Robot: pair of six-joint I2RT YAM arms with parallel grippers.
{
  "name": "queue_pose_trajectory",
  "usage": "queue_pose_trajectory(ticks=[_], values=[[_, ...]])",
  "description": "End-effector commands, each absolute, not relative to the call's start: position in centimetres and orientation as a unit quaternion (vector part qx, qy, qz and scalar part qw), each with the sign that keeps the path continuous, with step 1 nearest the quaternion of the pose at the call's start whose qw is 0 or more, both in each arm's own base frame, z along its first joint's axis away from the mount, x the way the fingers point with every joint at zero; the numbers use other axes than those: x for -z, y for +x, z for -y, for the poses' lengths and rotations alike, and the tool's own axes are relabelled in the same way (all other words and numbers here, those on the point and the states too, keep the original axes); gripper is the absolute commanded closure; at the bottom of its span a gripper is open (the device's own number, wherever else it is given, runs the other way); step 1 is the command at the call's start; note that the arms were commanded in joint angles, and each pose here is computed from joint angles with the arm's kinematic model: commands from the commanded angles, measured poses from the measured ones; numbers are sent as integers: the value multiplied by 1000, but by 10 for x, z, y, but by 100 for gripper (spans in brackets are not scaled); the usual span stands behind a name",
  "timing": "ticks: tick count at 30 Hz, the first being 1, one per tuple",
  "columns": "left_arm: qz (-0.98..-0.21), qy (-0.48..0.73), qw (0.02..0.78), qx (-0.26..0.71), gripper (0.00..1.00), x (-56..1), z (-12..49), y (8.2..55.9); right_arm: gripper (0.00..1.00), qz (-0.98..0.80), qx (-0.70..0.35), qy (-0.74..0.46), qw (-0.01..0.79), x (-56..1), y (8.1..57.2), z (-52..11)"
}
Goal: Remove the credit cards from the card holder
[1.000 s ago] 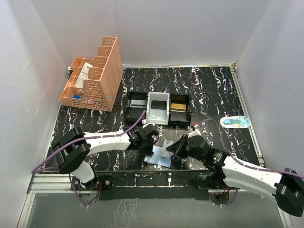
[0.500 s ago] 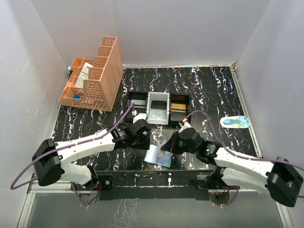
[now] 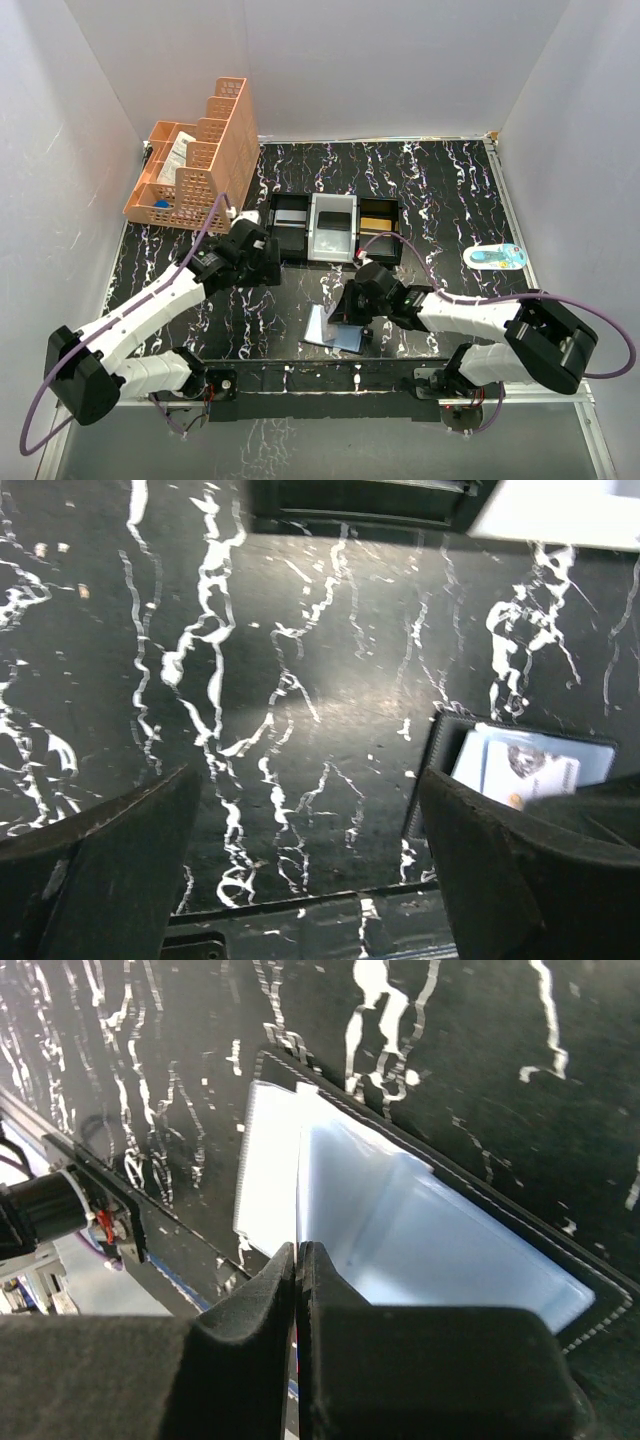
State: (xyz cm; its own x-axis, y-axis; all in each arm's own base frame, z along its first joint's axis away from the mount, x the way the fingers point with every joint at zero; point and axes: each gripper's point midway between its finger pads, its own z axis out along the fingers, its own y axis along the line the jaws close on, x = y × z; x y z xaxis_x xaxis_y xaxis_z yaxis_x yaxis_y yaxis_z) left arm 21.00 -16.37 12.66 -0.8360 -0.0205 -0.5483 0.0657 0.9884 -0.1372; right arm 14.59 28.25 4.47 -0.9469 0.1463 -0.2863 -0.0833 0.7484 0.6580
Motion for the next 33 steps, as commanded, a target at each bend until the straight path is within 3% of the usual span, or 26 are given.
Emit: queue_pose_trajectory(ticks=[1, 3, 11, 19, 29, 33], values=[[-956, 29, 285, 65, 6, -138, 138, 218, 100, -889, -411, -28, 201, -86, 162, -310], [-954, 14, 295, 52, 2, -140, 122, 226, 100, -879, -423, -32, 218, -98, 167, -313], [-937, -55, 344, 8, 1, -146, 67, 243, 100, -861, -415, -85, 281, -133, 182, -314], [-896, -110, 430, 8, 1, -169, 47, 239, 100, -808, -387, -155, 416, -185, 210, -305], [-874, -169, 455, -35, 1, -183, 20, 231, 100, -684, -320, -289, 588, -263, 243, -310], [-863, -182, 468, -46, 1, -189, 12, 228, 100, -633, -232, -391, 626, -270, 249, -323]])
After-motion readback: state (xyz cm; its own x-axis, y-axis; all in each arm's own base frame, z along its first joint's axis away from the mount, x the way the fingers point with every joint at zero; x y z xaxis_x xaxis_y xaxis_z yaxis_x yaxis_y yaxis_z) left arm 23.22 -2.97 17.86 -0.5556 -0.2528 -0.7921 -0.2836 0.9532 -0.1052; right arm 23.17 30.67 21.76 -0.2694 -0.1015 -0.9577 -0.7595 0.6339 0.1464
